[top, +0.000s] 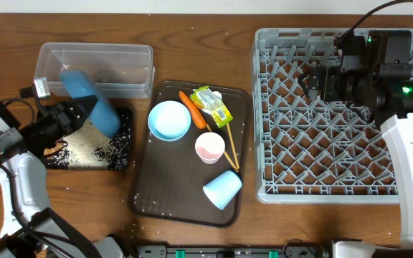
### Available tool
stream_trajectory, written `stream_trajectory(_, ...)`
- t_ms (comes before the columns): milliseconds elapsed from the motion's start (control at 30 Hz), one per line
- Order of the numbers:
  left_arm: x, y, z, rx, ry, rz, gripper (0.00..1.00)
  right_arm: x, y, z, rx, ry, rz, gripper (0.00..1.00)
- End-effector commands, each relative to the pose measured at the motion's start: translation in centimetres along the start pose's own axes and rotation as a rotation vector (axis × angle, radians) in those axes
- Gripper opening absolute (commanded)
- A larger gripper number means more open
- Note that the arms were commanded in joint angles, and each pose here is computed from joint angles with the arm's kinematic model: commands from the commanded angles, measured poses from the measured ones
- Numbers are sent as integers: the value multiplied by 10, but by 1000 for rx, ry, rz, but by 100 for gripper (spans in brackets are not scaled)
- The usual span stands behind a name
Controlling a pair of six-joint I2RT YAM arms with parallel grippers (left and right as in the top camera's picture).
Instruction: Sort waste into correct bins and load items into the dishwasher rack
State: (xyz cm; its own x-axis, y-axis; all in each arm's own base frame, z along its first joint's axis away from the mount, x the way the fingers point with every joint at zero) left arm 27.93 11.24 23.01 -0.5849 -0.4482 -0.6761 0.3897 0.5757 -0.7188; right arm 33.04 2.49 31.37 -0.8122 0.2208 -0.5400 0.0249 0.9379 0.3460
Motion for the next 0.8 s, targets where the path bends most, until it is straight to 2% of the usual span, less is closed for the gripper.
stream_trajectory(0,-2,-8,-8,102,-22,34,6,1,-2,4,10,12,-1,92)
stream_trajectory(100,-3,-9,-15,136,-38,30,6,1,-2,4,10,11,-1,92)
stream_trajectory(533,8,-7,-22,120,-41,-133,6,2,-2,4,11,16,1,92)
stream_trajectory(767,6,-14,-23,120,-43,-108,6,2,-3,4,11,18,1,93)
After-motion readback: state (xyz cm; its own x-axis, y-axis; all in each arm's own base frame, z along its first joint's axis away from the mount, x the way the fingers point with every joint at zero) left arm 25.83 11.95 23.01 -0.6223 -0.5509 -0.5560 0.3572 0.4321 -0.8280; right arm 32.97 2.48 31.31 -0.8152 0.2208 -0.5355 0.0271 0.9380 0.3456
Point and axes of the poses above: each gripper's point midway between its finger pads, its own z axis out along the fingers, its own y axis along the line the jaws close on, x = y × z, the point moved 9 cm from there along -z, back along the fingers, and after that the axes turned 11 degrees about z, right-handed, at the moved point
